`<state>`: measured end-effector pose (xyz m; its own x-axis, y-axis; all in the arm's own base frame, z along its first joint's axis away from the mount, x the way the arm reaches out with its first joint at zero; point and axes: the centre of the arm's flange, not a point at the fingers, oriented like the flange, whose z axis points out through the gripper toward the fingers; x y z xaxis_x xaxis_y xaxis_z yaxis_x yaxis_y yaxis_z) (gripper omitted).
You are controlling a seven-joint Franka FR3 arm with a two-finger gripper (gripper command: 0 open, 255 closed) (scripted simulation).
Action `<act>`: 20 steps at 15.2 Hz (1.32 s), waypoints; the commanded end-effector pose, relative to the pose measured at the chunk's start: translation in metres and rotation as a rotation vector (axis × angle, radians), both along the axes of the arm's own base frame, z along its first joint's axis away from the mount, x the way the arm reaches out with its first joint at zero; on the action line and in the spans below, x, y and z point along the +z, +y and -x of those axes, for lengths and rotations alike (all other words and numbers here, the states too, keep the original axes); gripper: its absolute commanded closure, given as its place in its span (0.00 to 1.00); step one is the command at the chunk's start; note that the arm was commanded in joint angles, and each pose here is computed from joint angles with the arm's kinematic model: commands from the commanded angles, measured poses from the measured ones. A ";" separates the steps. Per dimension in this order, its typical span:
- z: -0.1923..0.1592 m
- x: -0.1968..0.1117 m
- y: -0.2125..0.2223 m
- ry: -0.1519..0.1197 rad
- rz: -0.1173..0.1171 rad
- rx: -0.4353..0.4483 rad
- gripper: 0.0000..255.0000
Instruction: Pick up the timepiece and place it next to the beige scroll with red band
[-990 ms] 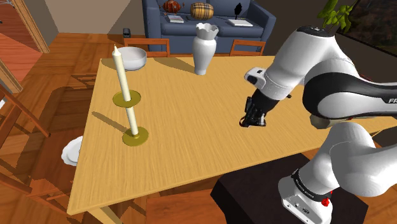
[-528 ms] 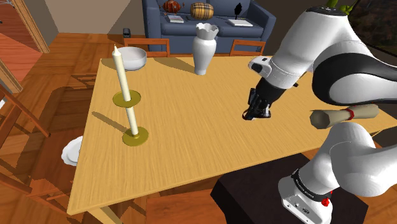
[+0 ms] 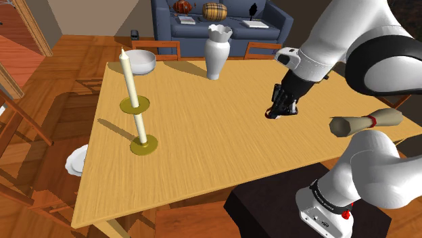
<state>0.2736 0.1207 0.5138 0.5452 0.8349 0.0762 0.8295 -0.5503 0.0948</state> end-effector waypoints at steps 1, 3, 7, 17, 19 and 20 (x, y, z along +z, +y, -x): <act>0.004 0.000 -0.025 0.000 0.000 0.001 1.00; 0.005 0.000 -0.051 0.000 0.000 0.001 1.00; 0.009 0.000 -0.104 0.000 0.000 0.001 1.00; 0.016 0.000 -0.236 0.000 0.000 0.001 1.00; 0.018 0.000 -0.262 0.000 0.000 0.001 1.00; 0.018 0.000 -0.275 0.000 0.000 0.001 1.00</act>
